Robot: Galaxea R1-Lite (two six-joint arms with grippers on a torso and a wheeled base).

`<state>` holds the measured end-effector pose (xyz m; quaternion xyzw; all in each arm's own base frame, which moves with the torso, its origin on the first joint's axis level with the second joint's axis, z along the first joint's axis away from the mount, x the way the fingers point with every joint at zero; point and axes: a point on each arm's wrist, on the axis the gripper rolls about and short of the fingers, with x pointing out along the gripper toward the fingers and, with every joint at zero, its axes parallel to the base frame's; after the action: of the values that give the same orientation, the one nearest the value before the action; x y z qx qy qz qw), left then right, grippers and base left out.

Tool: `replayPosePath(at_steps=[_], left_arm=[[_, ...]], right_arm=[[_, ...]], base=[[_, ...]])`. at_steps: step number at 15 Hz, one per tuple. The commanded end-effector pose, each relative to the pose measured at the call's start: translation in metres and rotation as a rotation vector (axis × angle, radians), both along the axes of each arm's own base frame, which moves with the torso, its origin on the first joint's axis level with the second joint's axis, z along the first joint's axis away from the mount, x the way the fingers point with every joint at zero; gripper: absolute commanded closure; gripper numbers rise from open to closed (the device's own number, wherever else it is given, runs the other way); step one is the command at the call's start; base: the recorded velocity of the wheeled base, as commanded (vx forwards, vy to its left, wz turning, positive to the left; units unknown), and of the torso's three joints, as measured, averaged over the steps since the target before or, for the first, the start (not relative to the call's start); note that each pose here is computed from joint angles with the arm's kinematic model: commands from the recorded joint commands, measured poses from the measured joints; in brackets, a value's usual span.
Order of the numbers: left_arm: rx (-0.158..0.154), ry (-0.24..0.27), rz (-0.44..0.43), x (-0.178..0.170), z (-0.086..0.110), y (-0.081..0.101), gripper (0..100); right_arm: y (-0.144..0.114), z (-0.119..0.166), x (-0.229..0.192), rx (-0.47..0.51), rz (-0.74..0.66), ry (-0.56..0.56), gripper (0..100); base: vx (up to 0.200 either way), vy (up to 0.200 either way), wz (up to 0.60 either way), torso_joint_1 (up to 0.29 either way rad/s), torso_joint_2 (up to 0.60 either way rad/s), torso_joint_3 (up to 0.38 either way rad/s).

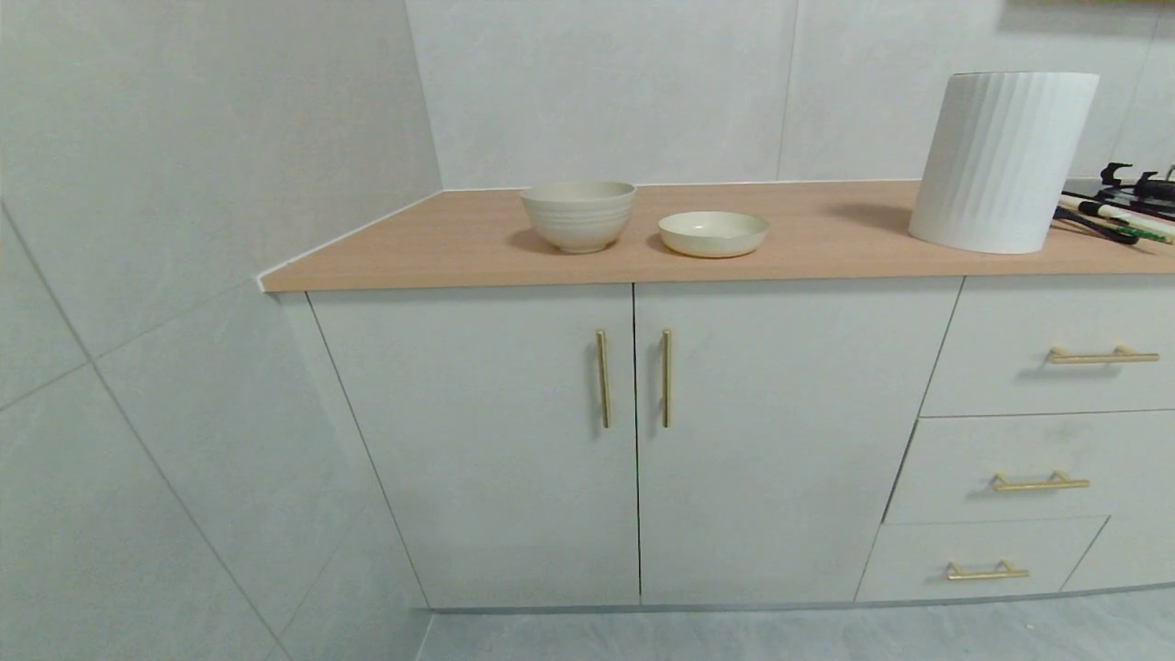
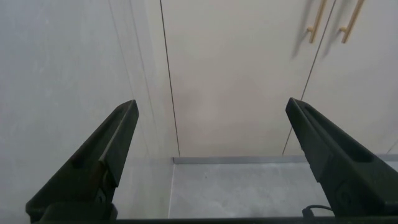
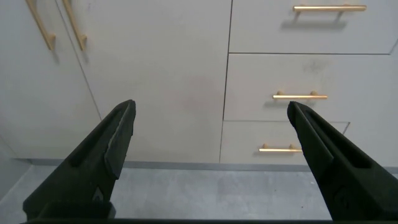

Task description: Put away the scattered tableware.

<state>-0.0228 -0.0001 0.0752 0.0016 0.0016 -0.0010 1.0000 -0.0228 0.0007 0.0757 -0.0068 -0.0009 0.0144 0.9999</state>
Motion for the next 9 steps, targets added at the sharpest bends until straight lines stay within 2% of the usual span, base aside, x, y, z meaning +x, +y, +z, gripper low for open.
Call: replayPosePath(at_steps=[1, 2, 9], left_arm=[[0.0, 0.0, 0.0, 0.0, 0.0, 0.0, 0], [0.0, 0.0, 0.0, 0.0, 0.0, 0.0, 0], [-0.003, 0.0, 0.002, 0.0, 0.0, 0.0, 0]], right_arm=[[0.0, 0.0, 0.0, 0.0, 0.0, 0.0, 0], [0.0, 0.0, 0.0, 0.0, 0.0, 0.0, 0], [0.0, 0.0001, 0.0, 0.0, 0.0, -0.001, 0]], base=[[0.2, 0.0, 0.0, 0.002, 0.01, 0.002], [0.2, 0.0, 0.0, 0.007, 0.0, 0.012], [0.0, 0.0, 0.0, 0.0, 0.0, 0.0]])
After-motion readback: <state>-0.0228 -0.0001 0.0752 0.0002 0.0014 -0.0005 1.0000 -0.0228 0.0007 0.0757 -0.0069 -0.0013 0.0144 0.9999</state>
